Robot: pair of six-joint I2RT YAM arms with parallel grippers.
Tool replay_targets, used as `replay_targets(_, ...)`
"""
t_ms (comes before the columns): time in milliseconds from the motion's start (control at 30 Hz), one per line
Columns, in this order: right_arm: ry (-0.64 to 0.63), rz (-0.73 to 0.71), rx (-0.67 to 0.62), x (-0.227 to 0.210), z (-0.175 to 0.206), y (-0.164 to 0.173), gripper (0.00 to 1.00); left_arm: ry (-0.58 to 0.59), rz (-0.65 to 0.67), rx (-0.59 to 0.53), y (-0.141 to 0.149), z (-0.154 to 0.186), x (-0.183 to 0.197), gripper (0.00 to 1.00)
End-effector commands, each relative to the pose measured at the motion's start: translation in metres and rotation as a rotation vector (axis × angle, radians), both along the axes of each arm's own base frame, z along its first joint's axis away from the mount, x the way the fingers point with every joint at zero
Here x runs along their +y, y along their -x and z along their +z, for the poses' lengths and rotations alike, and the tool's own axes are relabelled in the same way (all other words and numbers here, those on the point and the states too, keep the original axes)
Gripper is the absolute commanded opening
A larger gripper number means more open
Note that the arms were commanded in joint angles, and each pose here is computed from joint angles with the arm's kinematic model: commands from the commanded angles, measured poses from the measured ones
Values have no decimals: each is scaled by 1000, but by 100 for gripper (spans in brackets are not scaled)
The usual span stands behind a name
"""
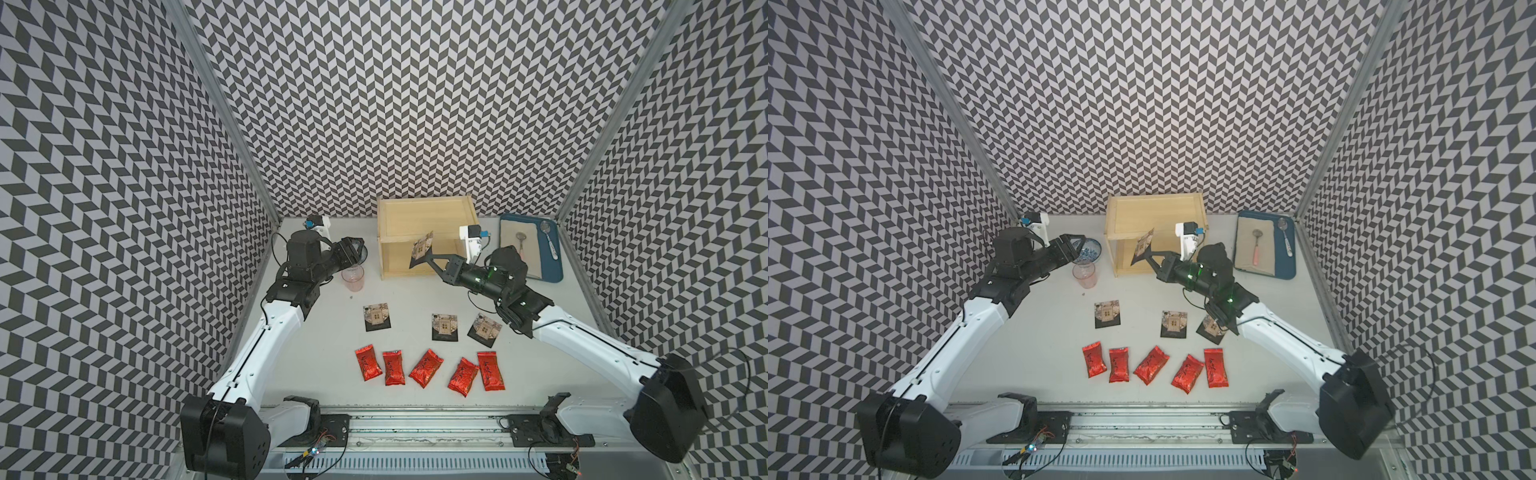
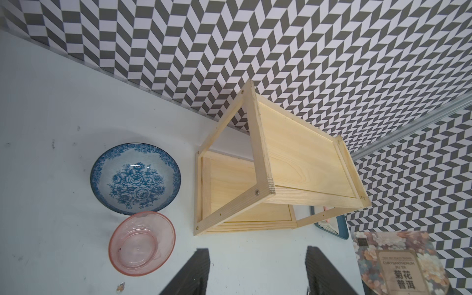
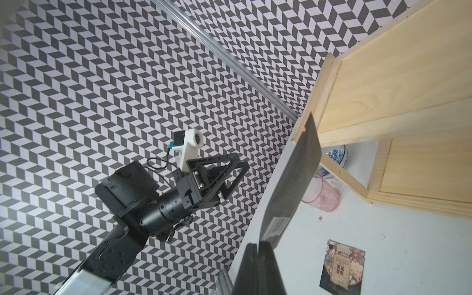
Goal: Place the tea bags on the shelf by color
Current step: Place the tea bag on the shelf.
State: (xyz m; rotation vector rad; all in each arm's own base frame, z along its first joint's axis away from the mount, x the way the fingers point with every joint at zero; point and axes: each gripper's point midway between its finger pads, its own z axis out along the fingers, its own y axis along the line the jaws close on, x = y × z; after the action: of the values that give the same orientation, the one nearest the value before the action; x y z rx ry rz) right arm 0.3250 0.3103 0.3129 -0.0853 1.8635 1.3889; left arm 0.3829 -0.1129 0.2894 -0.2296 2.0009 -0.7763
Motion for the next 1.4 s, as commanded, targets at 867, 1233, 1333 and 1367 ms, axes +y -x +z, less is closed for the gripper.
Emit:
replay_targets(867, 17, 21, 54, 62, -39, -133, 0, -14, -57, 89, -14, -49, -3, 64)
replay_targets(1233, 91, -7, 56, 60, -47, -146, 22, -8, -61, 88, -13, -48, -3, 64)
replay_targets(1333, 109, -7, 53, 61, -49, -150, 25, -8, -63, 87, -11, -48, -3, 64)
replay_targets(1367, 115, -6, 53, 62, -49, -151, 26, -8, -62, 85, -11, -48, -3, 64)
